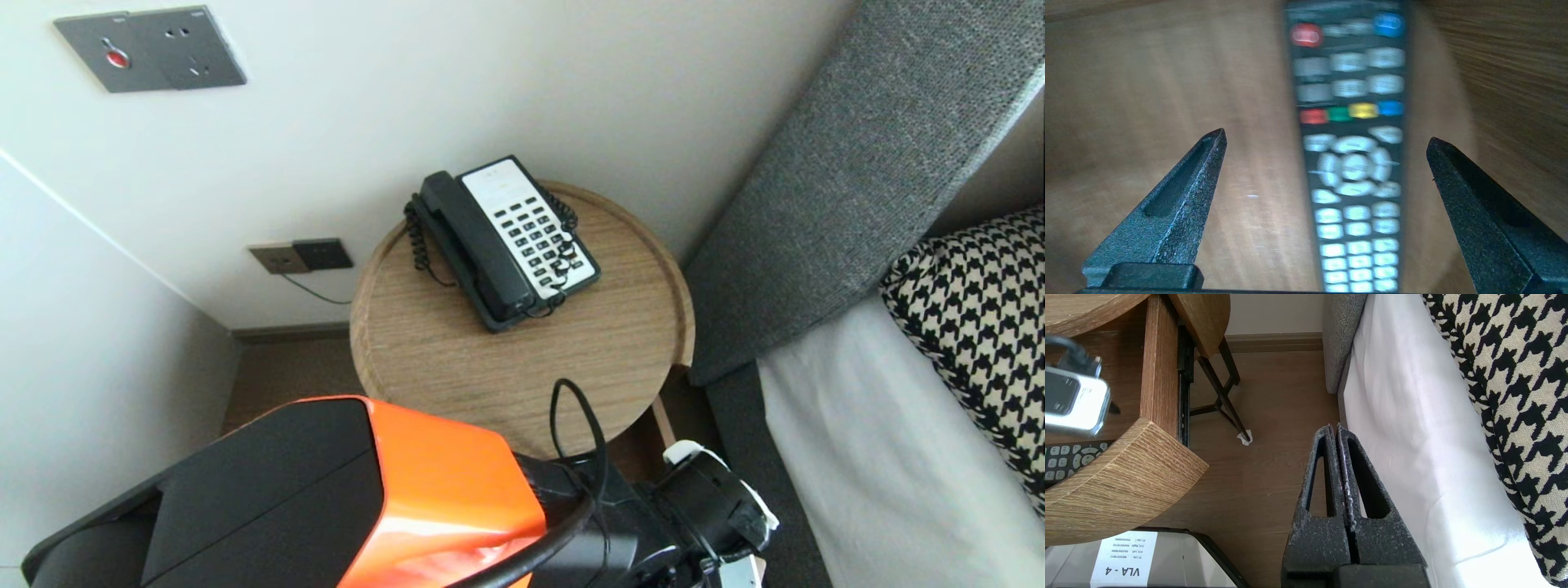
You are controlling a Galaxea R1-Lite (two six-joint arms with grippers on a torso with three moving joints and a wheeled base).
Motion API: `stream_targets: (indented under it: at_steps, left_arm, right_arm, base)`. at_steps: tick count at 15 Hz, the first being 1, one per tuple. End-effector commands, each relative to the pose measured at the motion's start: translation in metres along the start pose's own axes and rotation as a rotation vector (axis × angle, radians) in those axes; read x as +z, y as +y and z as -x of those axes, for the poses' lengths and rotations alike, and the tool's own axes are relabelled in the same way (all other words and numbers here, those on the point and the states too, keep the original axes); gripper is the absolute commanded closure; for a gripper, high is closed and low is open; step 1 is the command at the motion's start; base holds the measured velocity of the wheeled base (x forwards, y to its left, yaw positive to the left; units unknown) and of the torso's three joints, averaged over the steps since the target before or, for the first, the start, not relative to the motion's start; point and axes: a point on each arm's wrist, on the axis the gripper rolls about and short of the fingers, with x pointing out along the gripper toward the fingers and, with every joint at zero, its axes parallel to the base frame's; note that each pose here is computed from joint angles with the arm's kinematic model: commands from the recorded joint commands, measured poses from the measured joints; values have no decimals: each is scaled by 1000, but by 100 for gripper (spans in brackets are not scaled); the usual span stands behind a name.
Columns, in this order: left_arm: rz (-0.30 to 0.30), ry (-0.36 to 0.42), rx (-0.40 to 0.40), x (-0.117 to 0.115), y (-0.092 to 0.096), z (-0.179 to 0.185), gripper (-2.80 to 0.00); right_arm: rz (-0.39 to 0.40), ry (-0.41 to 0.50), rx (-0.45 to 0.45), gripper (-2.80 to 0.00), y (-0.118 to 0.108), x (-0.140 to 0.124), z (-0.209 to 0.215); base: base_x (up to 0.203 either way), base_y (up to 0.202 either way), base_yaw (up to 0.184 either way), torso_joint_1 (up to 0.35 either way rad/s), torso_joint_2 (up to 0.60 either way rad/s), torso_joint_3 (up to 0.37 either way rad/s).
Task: Take the remote control out of the drawer one by one and place them on the table
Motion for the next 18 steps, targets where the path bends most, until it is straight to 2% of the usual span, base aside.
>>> stream_targets:
  at_steps: [1, 12, 18]
  left_arm:
    - [7, -4, 21, -1, 3, -1, -280]
    - [41, -13, 83, -5, 22, -5, -280]
    - [50, 16, 67, -12, 17, -2, -280]
  right_arm:
    - [0, -5, 1, 0, 0, 0, 0]
    - [0, -5, 0, 0, 0, 0, 0]
    - [0, -5, 2, 0, 0, 0, 0]
  base:
    - [0, 0, 0, 0, 0, 0]
    - [0, 0, 0, 0, 0, 0]
    - [0, 0, 0, 0, 0, 0]
